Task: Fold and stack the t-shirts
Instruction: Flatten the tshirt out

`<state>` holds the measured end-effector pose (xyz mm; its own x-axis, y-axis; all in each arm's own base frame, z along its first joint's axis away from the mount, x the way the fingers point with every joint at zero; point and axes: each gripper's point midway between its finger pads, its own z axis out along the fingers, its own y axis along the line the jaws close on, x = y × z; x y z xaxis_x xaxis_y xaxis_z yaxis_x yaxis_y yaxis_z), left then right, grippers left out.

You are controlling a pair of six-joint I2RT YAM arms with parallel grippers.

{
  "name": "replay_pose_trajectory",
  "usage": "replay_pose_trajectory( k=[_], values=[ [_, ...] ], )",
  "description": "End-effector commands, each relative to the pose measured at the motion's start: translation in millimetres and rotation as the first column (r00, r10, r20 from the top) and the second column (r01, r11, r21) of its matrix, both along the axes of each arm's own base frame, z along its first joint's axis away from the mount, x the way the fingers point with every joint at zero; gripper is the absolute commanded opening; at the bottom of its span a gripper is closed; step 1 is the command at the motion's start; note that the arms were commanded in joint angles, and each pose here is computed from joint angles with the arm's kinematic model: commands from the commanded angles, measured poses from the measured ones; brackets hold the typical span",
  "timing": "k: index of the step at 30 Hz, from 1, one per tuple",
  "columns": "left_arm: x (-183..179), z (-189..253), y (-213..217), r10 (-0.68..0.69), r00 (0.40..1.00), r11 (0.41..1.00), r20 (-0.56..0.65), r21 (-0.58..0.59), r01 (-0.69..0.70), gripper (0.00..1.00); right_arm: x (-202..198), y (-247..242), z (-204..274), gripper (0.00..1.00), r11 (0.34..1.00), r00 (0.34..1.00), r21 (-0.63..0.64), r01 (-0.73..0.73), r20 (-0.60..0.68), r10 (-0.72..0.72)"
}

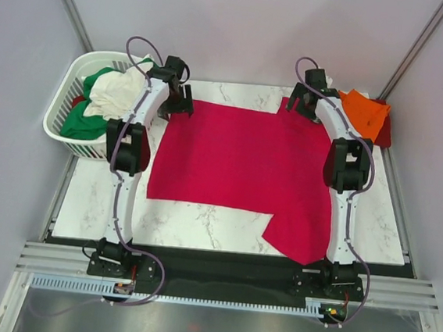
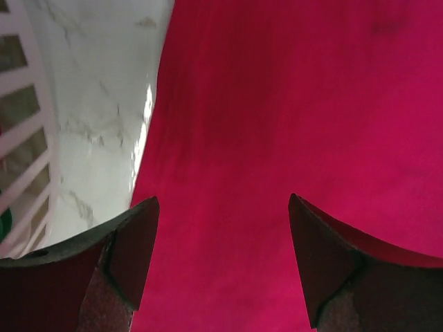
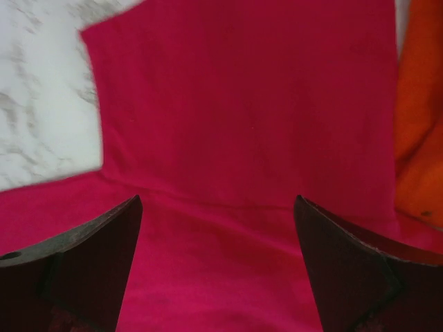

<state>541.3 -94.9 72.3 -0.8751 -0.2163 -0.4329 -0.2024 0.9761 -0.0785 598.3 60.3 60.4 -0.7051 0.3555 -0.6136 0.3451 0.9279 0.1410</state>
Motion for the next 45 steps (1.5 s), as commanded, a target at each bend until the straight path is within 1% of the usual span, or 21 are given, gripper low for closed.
replay_pose_trajectory(
  k=[1, 3, 4, 5, 8, 9, 10, 11, 12, 14, 15, 19, 21, 28, 33, 34, 35, 36, 41, 44, 45],
  values=[
    [-10, 163, -12, 0.011, 0.943, 0.997, 0.332, -0.08, 0.017, 0.83, 16, -6, 234, 0.98, 1.0, 0.882, 0.009, 0.001, 0.472, -0.005],
    [-22, 172, -19, -0.014, 0.941, 0.996, 0.338, -0.081, 0.043, 0.82, 8, -4, 238, 0.98, 1.0, 0.886, 0.014, -0.016, 0.464, 0.008],
    [-31, 185, -20, -0.023, 0.934, 0.996, 0.357, -0.077, 0.054, 0.82, -2, -3, 255, 0.98, 0.999, 0.873, 0.02, -0.027, 0.487, 0.014],
    [-37, 188, -22, -0.037, 0.932, 0.996, 0.359, -0.061, 0.063, 0.82, -8, 0, 257, 0.98, 0.999, 0.873, 0.027, -0.045, 0.487, 0.026],
    [-61, 182, -29, -0.054, 0.944, 0.995, 0.327, -0.063, 0.079, 0.81, -36, 0, 252, 0.98, 0.997, 0.887, 0.035, -0.064, 0.461, 0.04],
    [-70, 165, -29, -0.056, 0.958, 0.995, 0.283, -0.063, 0.076, 0.79, -47, 2, 223, 0.98, 0.996, 0.914, 0.036, -0.076, 0.402, 0.055],
    [-75, 168, -30, -0.056, 0.955, 0.994, 0.291, -0.074, 0.081, 0.78, -60, 0, 232, 0.98, 0.997, 0.91, 0.036, -0.075, 0.412, 0.053],
    [-79, 163, -30, -0.061, 0.957, 0.994, 0.284, -0.074, 0.085, 0.77, -67, -2, 222, 0.98, 0.997, 0.918, 0.035, -0.073, 0.393, 0.053],
    [-89, 142, -28, -0.067, 0.969, 0.994, 0.238, -0.065, 0.085, 0.76, -80, 1, 189, 0.98, 0.995, 0.942, 0.043, -0.09, 0.327, 0.071],
    [-94, 132, -28, -0.076, 0.968, 0.993, 0.241, -0.065, 0.094, 0.76, -90, 6, 182, 0.98, 0.99, 0.937, 0.064, -0.124, 0.337, 0.096],
    [-102, 110, -26, -0.078, 0.978, 0.994, 0.193, -0.055, 0.09, 0.75, -96, 12, 160, 0.98, 0.986, 0.946, 0.076, -0.151, 0.301, 0.122],
    [-111, 73, -23, -0.067, 0.989, 0.996, 0.13, -0.045, 0.073, 0.73, -92, 44, 118, 0.98, 0.94, 0.941, 0.178, -0.293, 0.228, 0.25],
    [-116, 56, -21, -0.065, 0.993, 0.997, 0.101, -0.04, 0.069, 0.73, -86, 50, 109, 0.98, 0.927, 0.936, 0.195, -0.321, 0.217, 0.278],
    [-126, 9, -15, -0.037, 0.999, 0.999, -0.003, -0.007, 0.037, 0.72, -69, 48, 45, 0.98, 0.936, 0.953, 0.188, -0.299, 0.105, 0.283],
    [-155, -36, -8, -0.037, 0.99, 0.999, -0.136, 0.023, 0.041, 0.72, -56, 48, 10, 0.98, 0.939, 0.958, 0.19, -0.287, 0.048, 0.283],
    [-160, -41, -7, -0.037, 0.988, 0.999, -0.152, 0.027, 0.041, 0.72, -56, 49, -7, 0.98, 0.939, 0.959, 0.197, -0.282, 0.017, 0.284],
    [-165, -44, -6, -0.036, 0.986, 0.999, -0.164, 0.03, 0.042, 0.72, -53, 49, -11, 0.98, 0.939, 0.959, 0.199, -0.28, 0.011, 0.284],
    [-169, -51, 4, 0.097, 0.983, 0.994, -0.158, 0.065, -0.088, 0.7, -48, 51, -20, 0.98, 0.937, 0.958, 0.21, -0.28, 0.001, 0.287],
    [-204, -76, 19, 0.145, 0.962, 0.985, -0.231, 0.127, -0.118, 0.67, -34, 67, -34, 0.98, 0.924, 0.951, 0.24, -0.298, -0.004, 0.308],
    [-220, -82, 23, 0.166, 0.952, 0.981, -0.258, 0.137, -0.134, 0.65, -23, 92, -33, 0.98, 0.903, 0.936, 0.257, -0.343, 0.018, 0.351],
    [-221, -76, 23, 0.17, 0.955, 0.981, -0.242, 0.131, -0.141, 0.65, -22, 100, -34, 0.98, 0.896, 0.93, 0.26, -0.36, 0.018, 0.368]
  ],
)
